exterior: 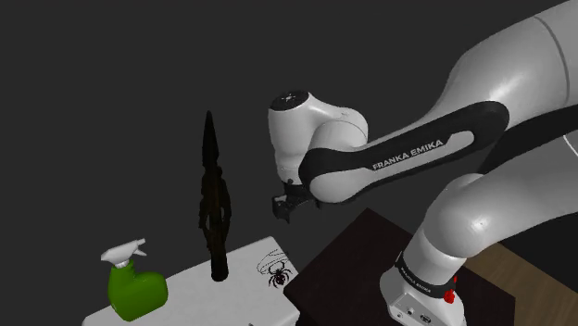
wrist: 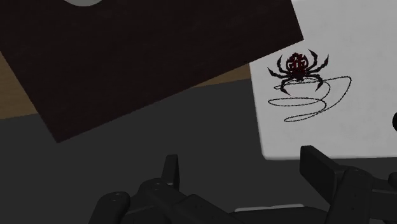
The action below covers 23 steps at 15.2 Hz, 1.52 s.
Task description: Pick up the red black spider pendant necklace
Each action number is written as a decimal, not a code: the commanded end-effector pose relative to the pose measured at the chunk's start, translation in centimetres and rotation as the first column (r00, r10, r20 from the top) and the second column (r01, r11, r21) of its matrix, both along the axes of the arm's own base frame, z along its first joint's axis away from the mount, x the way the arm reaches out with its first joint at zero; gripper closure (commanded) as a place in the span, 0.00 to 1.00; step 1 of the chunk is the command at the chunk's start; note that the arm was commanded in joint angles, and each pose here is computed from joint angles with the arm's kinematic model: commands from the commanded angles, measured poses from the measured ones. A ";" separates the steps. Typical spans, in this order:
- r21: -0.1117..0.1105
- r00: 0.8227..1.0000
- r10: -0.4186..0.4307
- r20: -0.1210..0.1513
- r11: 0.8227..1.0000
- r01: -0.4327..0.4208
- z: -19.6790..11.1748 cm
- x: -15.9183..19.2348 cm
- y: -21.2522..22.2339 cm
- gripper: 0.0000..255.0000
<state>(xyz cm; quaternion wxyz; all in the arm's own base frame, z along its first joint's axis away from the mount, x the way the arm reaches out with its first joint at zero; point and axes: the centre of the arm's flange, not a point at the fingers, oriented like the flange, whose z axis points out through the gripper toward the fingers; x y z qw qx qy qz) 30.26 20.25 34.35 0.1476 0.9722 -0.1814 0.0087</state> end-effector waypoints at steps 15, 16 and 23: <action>-0.076 0.981 -0.195 0.011 0.978 0.196 -14.6 2.1 7.0 0.00; -0.076 0.981 -0.195 0.011 0.978 0.196 -15.1 2.1 7.0 0.00; -0.076 0.981 -0.195 0.011 0.978 0.196 -15.4 2.1 6.9 1.00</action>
